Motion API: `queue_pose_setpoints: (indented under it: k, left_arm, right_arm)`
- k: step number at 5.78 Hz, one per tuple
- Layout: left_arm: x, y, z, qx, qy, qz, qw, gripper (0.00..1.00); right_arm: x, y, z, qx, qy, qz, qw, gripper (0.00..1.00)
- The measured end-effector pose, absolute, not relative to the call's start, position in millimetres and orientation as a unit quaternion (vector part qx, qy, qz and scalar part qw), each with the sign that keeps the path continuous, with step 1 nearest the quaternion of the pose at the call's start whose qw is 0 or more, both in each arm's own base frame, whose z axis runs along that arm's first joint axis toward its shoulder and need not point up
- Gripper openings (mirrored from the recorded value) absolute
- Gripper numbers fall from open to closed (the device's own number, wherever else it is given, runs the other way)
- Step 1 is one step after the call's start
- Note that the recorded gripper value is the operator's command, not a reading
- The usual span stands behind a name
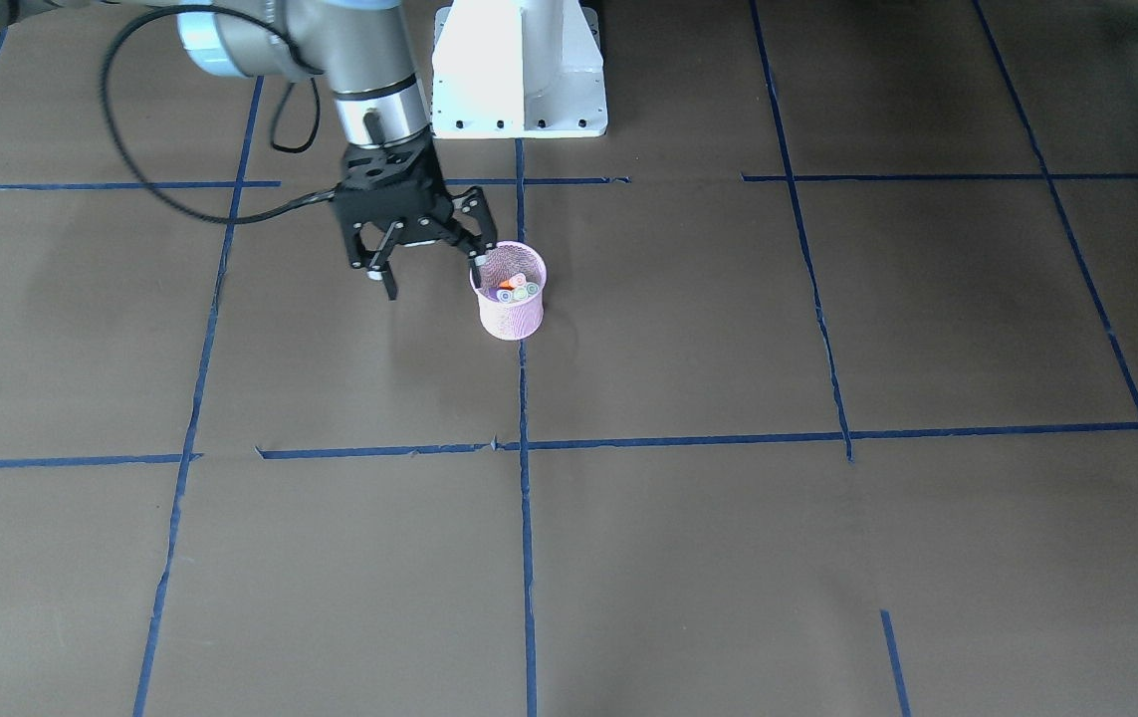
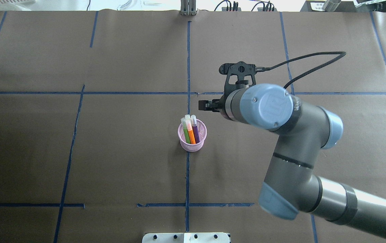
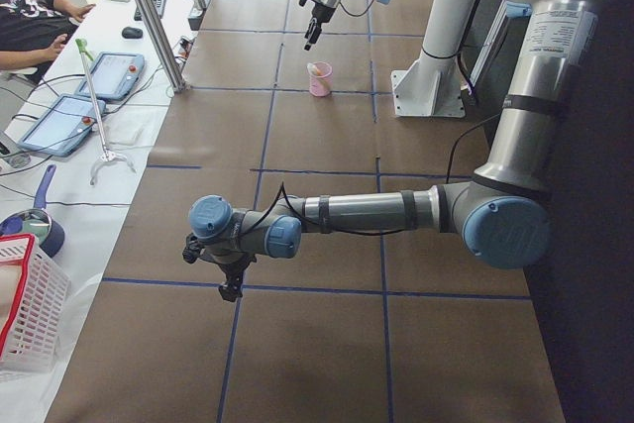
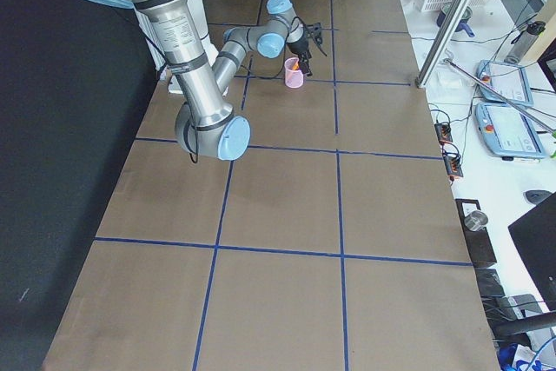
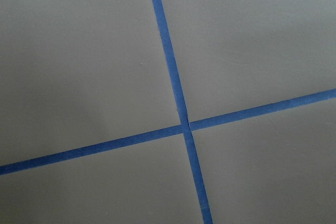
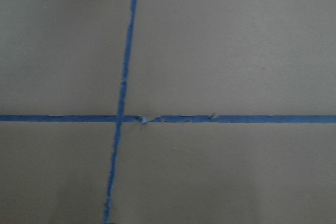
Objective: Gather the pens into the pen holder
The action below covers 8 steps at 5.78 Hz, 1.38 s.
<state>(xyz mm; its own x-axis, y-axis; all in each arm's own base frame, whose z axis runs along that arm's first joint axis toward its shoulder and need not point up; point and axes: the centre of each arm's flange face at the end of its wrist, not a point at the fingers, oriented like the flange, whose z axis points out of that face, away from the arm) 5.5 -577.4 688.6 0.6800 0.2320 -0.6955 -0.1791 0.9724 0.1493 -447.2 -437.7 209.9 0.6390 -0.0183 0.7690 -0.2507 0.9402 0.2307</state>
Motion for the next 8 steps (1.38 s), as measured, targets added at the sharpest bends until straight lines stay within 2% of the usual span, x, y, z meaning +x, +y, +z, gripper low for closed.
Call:
queue_pose_setpoints:
  k: [3,6,8]
  left_arm:
    - [5.1,-577.1,690.3,0.033,0.383,0.111,0.916,1.00]
    - [-3.9,-569.8,687.4,0.017,0.385,0.102,0.917,1.00]
    - [-19.1,-535.4,653.5,0.006,0.384,0.100,0.918,1.00]
  right_arm:
    - [-295.4,-521.5,311.9,0.036,-0.351,-0.036,0.935,1.00]
    - [-120.7,-566.6,466.4,-0.013,-0.299,-0.134,0.945,1.00]
    - [-35.6,-588.0,546.8,-0.030,-0.299,-0.169,0.939,1.00]
